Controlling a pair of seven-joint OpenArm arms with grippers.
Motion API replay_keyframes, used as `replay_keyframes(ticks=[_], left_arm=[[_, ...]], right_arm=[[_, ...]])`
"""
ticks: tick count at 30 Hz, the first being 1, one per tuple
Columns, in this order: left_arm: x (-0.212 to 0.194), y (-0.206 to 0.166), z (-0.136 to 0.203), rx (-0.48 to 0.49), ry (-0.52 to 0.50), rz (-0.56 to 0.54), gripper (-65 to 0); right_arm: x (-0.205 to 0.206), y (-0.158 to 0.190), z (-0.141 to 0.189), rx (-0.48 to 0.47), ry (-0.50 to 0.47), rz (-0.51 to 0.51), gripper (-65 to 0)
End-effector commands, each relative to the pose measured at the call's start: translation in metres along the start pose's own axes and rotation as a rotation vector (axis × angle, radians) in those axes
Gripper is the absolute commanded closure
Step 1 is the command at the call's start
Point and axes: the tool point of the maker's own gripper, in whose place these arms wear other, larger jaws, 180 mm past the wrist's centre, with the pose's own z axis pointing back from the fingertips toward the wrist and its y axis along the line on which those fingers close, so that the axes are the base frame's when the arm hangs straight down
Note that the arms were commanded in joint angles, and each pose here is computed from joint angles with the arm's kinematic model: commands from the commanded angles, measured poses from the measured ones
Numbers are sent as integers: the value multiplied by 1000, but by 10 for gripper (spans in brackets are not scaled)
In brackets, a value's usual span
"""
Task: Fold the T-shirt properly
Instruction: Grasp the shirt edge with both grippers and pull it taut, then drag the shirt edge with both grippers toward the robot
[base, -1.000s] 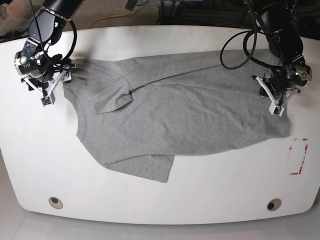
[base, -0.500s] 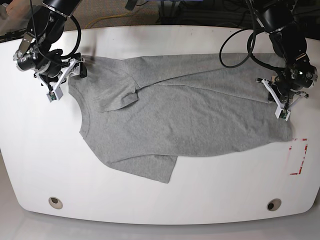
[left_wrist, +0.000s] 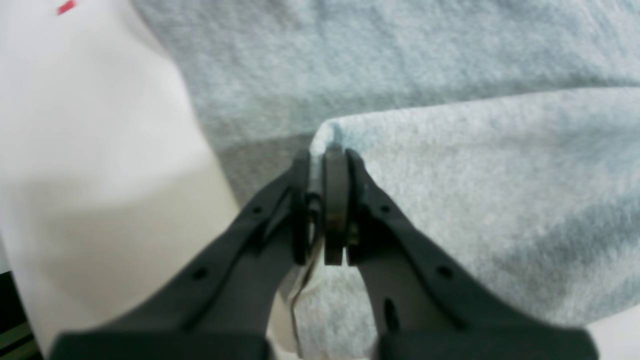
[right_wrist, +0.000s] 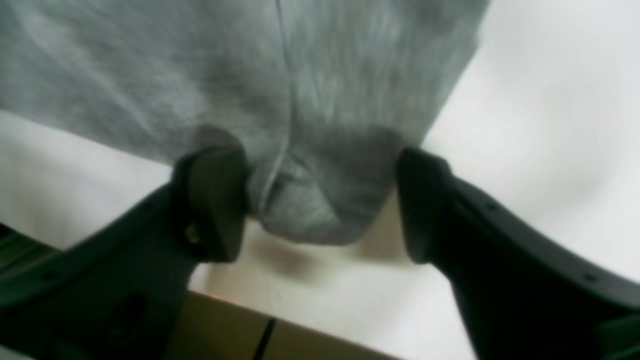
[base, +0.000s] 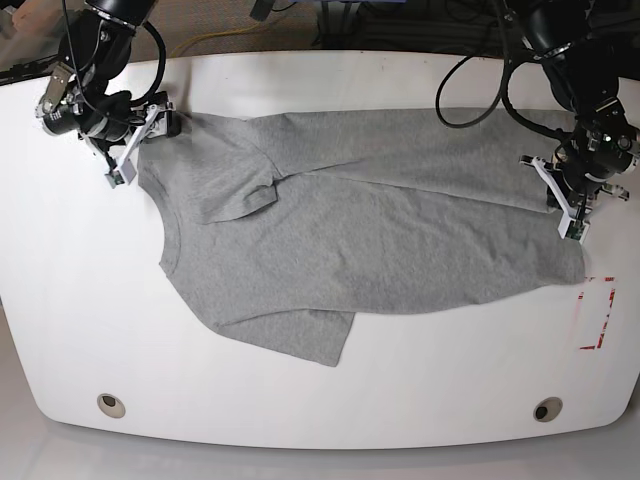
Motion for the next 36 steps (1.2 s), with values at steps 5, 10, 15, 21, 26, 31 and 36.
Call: replay_keyframes(ticks=[5,10,15,21,26,31,36], left_arm=[[18,20,9,48,-46,-30,-4],[10,27,5,47,-21,-32,-4],[6,39,-8,35,11,-1,-11],[2,50,-19,19,43,23,-175],[11,57,-17,32,24,21,-467],[28,63,-1,76,-23,-19,-540],[6,63,17,111,19,-86,-542]], right_arm=[[5,1,-7,3,-11,24,-262],[5,0,-8,0,-6,27,-298],[6,0,-7,-2,-9,28,-301],[7,-2,-6,-5,-11,31,-330],[7,-1,-6,-2,-12,31,-365],[7,-1,-6,-2,-12,33,-366],[11,-1,-2,-13,-26,42,-366]])
